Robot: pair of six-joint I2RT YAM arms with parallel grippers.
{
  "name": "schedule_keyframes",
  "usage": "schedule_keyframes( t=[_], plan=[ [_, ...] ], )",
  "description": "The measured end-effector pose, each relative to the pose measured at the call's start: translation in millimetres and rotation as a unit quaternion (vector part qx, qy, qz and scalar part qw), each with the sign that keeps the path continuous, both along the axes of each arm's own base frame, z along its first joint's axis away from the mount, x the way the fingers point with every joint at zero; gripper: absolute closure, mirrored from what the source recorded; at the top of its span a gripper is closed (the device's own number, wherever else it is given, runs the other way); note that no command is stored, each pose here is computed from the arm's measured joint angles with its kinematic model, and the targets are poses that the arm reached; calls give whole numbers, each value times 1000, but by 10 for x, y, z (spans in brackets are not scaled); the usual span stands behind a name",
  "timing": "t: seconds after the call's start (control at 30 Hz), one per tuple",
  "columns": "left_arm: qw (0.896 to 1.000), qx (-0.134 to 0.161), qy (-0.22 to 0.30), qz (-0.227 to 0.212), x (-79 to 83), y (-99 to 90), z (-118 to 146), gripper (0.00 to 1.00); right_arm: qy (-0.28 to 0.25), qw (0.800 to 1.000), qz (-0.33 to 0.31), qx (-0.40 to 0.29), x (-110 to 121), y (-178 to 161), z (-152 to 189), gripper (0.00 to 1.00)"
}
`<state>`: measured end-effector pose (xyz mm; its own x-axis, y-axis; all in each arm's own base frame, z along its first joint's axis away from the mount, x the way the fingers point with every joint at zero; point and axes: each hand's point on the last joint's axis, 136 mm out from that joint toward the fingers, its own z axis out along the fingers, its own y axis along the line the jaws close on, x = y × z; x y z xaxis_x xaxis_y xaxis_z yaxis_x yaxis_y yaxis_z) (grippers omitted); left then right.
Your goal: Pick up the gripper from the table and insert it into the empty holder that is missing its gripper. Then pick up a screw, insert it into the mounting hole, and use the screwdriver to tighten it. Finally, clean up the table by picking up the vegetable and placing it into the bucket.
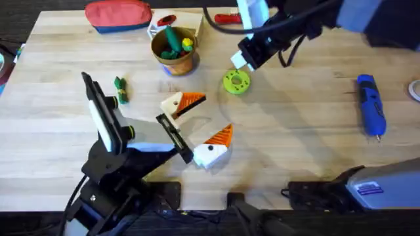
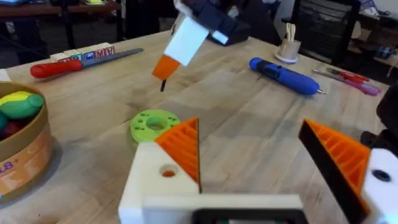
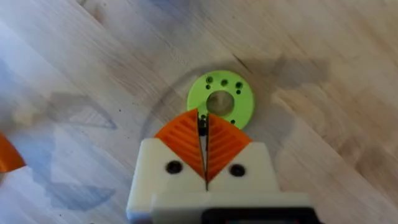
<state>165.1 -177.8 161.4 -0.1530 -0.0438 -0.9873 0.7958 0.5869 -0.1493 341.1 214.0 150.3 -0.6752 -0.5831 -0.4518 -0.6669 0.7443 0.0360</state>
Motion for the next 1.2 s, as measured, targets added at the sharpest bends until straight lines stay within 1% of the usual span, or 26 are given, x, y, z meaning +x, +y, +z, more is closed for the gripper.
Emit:
schedule_keyframes(
  t=[0.1,0.2,0.3,0.47,0.67,0.83,0.93,1.2],
  plan=[
    [1000,0,0,0,0,1,2,14,-15,1000,2,8,-21,9,253,998],
    [1000,0,0,-3,-7,-5,1,14,-21,1000,12,12,-103,52,468,998],
    [1000,-1,0,-14,-39,-28,2,14,-25,999,34,15,-239,176,698,998],
    [999,-2,0,-34,-96,-65,8,15,-34,995,85,31,-557,539,1005,998],
    [998,-3,1,-55,-160,-103,8,15,-30,988,143,43,-988,938,1103,998],
    [998,0,-5,-65,-189,-119,8,14,-19,984,169,49,-1264,1128,1101,998],
    [998,1,-5,-68,-198,-124,9,14,-14,983,173,52,-1353,1186,1101,998],
    [997,1,-6,-77,-223,-137,10,15,-4,983,173,57,-1468,1255,1098,998]
  ],
)
